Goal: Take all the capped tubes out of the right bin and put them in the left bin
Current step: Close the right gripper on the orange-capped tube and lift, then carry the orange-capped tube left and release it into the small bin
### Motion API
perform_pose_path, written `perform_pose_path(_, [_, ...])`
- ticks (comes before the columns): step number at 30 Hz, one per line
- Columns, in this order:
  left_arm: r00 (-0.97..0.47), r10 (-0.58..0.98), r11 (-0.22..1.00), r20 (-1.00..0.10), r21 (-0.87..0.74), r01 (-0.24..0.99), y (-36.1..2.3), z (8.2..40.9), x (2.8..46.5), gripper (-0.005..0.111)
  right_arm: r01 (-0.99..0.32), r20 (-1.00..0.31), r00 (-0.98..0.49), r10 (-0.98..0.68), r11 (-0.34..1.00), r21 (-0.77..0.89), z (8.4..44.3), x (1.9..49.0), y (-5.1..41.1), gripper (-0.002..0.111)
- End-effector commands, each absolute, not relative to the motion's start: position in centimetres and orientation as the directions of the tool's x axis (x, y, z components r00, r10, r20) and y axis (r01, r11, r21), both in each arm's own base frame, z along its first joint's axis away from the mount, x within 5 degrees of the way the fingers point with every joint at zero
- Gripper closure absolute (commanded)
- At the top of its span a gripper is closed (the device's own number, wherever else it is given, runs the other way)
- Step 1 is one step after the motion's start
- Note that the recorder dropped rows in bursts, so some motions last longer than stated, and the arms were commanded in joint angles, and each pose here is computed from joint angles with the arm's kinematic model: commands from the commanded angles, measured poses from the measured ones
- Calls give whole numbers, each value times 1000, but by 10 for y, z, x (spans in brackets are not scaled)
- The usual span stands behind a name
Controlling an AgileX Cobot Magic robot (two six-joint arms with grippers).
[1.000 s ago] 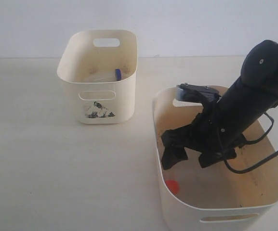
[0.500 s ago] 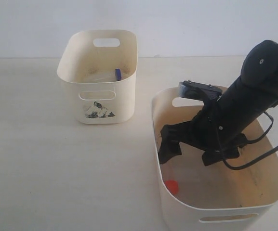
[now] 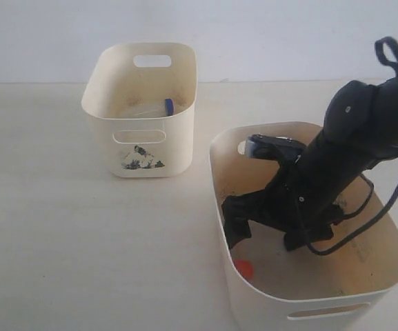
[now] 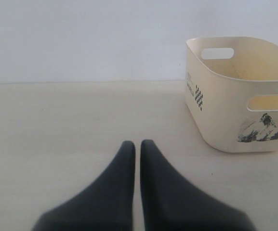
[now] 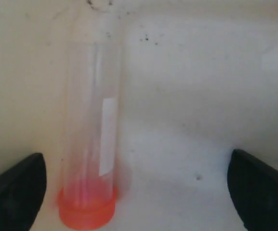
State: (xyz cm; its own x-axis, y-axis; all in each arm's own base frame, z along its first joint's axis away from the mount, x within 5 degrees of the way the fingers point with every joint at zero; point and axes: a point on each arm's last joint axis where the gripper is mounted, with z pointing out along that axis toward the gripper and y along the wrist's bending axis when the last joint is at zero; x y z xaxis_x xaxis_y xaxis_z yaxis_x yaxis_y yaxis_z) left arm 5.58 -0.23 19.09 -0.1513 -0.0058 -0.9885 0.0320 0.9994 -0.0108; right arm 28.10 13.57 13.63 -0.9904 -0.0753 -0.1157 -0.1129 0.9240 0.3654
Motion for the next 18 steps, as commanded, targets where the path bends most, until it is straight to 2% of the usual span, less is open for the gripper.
perform_pose_path(1, [-144,-13,999,-989,-17,29,-2,192,55,102,-135,-119,-988,-100,931,341,119,282,146,13])
perform_pose_path(3, [-144,-13,999,-989,-17,29,-2,192,55,102,-136,-103,-989,-107,932,337,114,281,148,18])
perform_pose_path(6, [-144,-13,999,-989,-17,29,-2,192,55,102,-103,-87,-993,-78,936,336,113,281,147,42])
perform_pose_path(7, [-144,-13,999,-989,-17,29,-2,192,55,102,-79,-79,-995,-55,938,338,113,281,147,57])
perform_pose_path(9, [-144,-13,999,-989,-17,29,-2,192,55,102,-52,-75,-997,-28,939,339,113,281,147,80])
perform_pose_path(10, [-144,-13,999,-989,-17,29,-2,192,55,102,-50,-86,-996,-22,939,339,113,282,147,99])
perform_pose_path(11, [-144,-13,999,-989,-17,29,-2,192,55,102,-46,-87,-996,-17,939,340,114,282,147,108])
perform_pose_path(14, [-144,-13,999,-989,-17,29,-2,192,55,102,-60,-96,-995,-28,935,348,120,284,149,107])
perform_pose_path(18, [-144,-13,999,-989,-17,29,-2,192,55,102,-119,-102,-991,-87,920,373,146,288,154,107])
